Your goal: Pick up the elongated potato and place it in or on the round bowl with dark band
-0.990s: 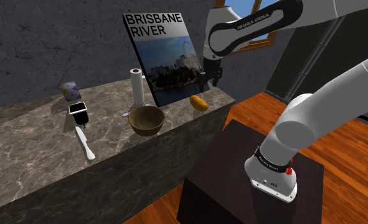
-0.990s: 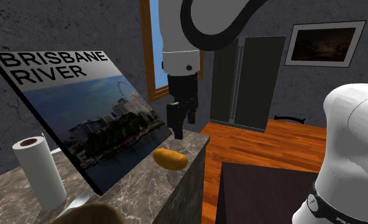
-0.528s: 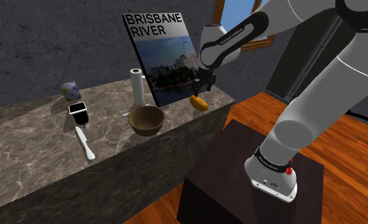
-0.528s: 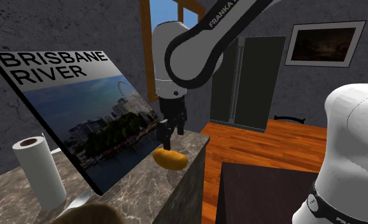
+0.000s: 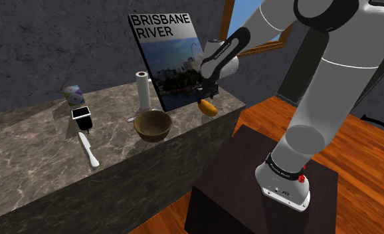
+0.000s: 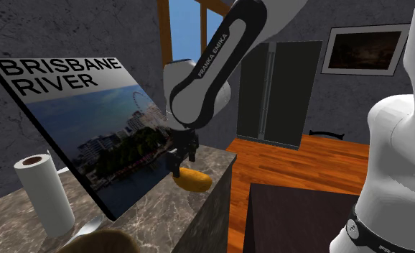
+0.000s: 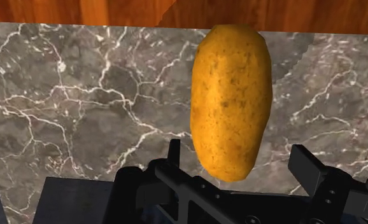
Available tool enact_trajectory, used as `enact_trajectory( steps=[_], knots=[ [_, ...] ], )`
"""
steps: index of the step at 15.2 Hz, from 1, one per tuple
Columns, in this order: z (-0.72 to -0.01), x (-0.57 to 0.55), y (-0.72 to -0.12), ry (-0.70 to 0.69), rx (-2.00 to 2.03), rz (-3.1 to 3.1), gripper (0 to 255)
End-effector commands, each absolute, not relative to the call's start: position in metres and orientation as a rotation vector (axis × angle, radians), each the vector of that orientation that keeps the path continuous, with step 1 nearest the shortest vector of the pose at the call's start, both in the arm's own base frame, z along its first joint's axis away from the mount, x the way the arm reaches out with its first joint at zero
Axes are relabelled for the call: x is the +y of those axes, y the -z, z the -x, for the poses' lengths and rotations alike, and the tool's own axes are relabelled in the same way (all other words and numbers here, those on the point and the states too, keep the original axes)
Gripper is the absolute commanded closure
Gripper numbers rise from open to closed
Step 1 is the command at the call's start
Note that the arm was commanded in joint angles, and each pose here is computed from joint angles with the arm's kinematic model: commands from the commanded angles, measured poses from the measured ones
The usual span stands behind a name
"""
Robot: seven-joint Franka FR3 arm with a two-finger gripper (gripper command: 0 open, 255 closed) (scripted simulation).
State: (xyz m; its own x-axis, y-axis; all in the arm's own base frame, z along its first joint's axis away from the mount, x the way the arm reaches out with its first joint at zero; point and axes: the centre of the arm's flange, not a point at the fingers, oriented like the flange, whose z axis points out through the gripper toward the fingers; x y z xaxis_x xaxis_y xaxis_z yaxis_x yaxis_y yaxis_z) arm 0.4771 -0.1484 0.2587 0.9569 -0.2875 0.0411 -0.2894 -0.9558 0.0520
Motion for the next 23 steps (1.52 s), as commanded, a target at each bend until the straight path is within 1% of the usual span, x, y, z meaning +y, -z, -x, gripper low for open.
enact_trajectory(
  steps=[1, 6, 14, 15, 23],
  knots=[
    [-0.48, -0.151, -0.248, -0.055, -0.452, -3.049, 0],
    [-0.481, -0.152, -0.219, -0.055, -0.452, -3.049, 0],
    [-0.481, -0.152, -0.219, -0.055, -0.452, -3.049, 0],
    [-0.481, -0.152, -0.219, -0.055, -0.452, -3.049, 255],
    [-0.481, -0.152, -0.219, -0.055, -0.452, -3.049, 255]
  ],
)
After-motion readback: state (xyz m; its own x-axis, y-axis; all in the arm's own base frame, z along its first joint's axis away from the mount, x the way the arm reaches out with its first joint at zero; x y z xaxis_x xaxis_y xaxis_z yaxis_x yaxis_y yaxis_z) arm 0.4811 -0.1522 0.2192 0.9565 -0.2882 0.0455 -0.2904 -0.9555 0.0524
